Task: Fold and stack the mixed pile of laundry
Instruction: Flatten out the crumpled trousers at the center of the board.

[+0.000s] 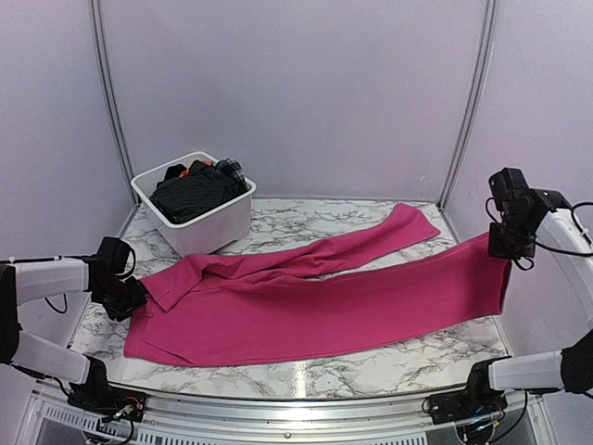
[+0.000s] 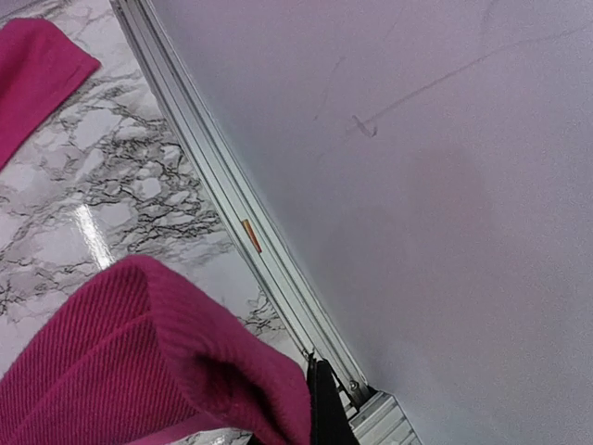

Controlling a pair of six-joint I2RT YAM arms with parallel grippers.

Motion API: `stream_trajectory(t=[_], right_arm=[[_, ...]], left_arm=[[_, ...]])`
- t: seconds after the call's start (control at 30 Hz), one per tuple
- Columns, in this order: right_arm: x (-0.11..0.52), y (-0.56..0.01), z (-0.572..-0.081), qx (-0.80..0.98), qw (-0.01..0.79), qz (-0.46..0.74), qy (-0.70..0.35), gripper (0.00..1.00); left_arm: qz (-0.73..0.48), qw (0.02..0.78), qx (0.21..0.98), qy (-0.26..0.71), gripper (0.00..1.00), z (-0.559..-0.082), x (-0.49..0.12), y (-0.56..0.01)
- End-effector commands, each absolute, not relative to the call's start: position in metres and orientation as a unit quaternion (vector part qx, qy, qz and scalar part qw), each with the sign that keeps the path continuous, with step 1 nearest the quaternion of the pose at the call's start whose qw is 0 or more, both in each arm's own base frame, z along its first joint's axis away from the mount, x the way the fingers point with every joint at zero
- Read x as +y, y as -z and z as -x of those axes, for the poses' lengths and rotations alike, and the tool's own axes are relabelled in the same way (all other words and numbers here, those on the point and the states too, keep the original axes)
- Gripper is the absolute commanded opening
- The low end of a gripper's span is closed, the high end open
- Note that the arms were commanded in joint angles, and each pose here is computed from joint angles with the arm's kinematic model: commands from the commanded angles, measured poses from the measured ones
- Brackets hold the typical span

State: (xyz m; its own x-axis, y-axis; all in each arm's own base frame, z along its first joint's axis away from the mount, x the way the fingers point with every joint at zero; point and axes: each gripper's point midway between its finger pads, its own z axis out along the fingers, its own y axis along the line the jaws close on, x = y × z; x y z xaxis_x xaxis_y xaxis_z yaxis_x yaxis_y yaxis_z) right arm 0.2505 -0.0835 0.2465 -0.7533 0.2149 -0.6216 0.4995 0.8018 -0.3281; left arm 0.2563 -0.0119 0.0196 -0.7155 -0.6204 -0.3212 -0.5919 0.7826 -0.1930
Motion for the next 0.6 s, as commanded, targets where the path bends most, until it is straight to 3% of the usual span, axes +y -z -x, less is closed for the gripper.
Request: stream_trajectory(t=[0.0, 0.17, 0.27, 0.3, 0.33, 0.57], right_arm=[[-0.108, -0.230, -0.273, 0.903, 0.288, -0.216, 0.236, 0.00], [-0.112, -0.176, -0.283, 0.922, 0.226, -0.226, 0.219, 0.00], [-0.120, -0.153, -0.286, 0.927, 0.203, -0.246, 0.200, 0.04], [-0.123, -0.151, -0.287, 0.925, 0.202, -0.252, 0.201, 0.14], [-0.125, -0.151, -0.290, 0.923, 0.208, -0.257, 0.198, 0.33], [-0.112, -0.179, -0.316, 0.926, 0.250, -0.246, 0.139, 0.86]], left_arm=[[0.354, 0.136, 0.925, -0.022, 0.47, -0.220, 0.015, -0.012], [0.408, 0.141, 0.902, -0.021, 0.41, -0.220, 0.033, -0.027], [0.394, 0.167, 0.904, -0.014, 0.45, -0.234, 0.036, -0.046], [0.383, 0.171, 0.908, -0.007, 0.49, -0.239, 0.033, -0.051], [0.373, 0.174, 0.912, 0.002, 0.52, -0.245, 0.030, -0.057], [0.299, 0.190, 0.934, 0.042, 0.70, -0.256, -0.003, -0.082]])
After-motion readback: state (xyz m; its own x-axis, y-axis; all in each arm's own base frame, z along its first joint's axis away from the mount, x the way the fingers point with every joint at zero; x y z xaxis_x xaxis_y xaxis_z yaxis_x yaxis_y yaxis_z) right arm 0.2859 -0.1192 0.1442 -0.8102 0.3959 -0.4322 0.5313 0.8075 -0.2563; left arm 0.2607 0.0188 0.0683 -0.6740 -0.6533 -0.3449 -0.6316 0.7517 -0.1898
